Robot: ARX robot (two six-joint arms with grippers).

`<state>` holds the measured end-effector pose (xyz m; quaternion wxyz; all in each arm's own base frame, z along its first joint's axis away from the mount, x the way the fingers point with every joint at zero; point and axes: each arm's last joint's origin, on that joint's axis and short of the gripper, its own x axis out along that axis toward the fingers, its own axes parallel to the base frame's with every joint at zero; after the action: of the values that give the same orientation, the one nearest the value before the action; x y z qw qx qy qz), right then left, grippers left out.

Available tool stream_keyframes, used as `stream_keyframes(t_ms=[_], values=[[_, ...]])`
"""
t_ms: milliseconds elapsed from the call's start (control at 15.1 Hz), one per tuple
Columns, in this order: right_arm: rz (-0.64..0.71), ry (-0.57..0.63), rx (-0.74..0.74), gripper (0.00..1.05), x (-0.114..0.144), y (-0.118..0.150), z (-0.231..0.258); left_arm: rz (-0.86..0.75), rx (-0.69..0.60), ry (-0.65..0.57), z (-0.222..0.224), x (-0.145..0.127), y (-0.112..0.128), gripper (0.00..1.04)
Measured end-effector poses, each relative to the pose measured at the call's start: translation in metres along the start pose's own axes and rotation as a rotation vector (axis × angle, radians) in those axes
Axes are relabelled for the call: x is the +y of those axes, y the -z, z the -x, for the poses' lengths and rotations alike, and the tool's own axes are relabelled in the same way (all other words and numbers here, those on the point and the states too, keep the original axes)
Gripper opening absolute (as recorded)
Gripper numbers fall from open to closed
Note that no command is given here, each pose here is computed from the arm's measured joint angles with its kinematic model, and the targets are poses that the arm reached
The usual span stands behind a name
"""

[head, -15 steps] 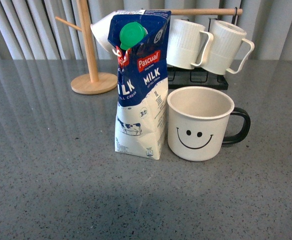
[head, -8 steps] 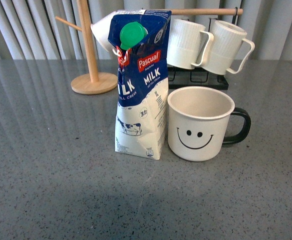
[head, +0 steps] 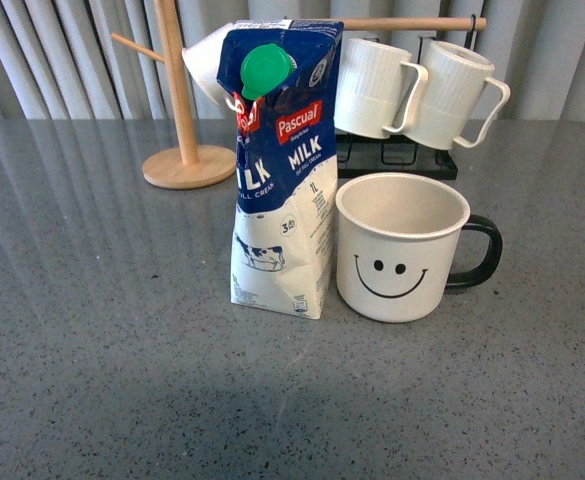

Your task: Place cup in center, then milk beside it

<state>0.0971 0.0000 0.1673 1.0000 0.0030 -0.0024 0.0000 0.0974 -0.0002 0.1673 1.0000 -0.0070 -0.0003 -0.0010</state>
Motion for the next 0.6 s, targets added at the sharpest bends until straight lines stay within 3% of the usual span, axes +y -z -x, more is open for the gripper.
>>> stream_keyframes(t_ms=[266, 598], values=[[0.0, 0.0, 0.0, 0.98, 0.0, 0.0, 0.0, 0.001, 0.0, 0.0, 0.0, 0.0, 0.0, 0.02], [0.0, 0.0, 0.0, 0.98, 0.0, 0.0, 0.0, 0.0, 0.0, 0.0, 0.0, 0.0, 0.0, 0.52]])
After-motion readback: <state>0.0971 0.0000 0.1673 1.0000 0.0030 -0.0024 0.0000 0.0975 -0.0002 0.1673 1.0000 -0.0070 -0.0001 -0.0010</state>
